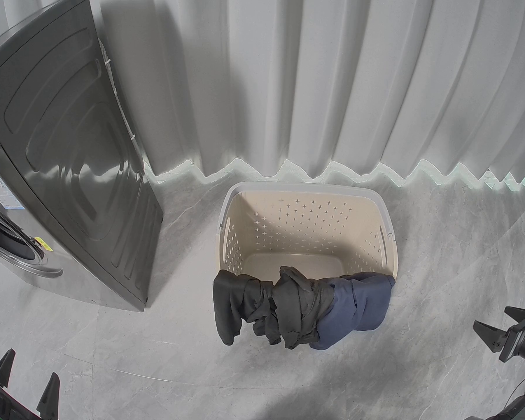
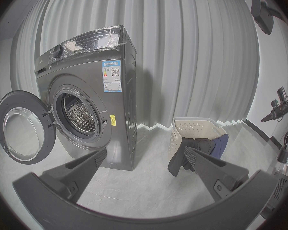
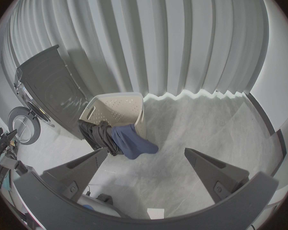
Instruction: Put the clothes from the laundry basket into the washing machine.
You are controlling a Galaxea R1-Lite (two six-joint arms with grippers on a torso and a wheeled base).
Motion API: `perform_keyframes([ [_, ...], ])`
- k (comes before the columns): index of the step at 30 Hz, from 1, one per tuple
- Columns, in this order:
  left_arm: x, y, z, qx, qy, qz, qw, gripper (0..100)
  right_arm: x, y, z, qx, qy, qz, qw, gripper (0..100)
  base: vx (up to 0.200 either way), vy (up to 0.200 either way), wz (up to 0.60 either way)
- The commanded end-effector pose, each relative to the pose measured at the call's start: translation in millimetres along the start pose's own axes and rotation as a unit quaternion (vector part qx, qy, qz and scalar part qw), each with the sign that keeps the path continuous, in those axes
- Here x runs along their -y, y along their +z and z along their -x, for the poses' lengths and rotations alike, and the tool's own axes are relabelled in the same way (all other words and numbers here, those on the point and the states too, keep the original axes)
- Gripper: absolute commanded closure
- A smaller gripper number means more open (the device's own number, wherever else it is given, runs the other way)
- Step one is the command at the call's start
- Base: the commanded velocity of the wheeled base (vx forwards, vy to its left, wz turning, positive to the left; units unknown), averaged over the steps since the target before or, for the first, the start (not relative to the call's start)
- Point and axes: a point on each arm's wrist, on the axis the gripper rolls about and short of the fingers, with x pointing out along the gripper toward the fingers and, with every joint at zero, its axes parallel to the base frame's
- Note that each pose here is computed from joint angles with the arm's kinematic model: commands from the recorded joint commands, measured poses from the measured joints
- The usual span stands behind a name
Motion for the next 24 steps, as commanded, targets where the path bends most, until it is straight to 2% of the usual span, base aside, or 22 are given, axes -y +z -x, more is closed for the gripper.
perform_keyframes([
  [1,-0.1,-4.5,0.3,0.002,0.0,0.0,1.0,0,-1.2,0.4,-28.6,-0.072,0.013,-0.003,0.9973,0,0.0,0.0,0.0],
  [15,-0.1,-4.5,0.3,0.002,0.0,0.0,1.0,0,-2.9,-1.0,-101.7,-0.135,0.019,-0.012,0.9906,0,0.0,0.0,0.0],
  [24,-0.1,-4.5,0.3,0.002,0.0,0.0,1.0,0,-11.3,1.9,-124.5,-0.138,0.036,-0.009,0.9898,0,0.0,0.0,0.0],
])
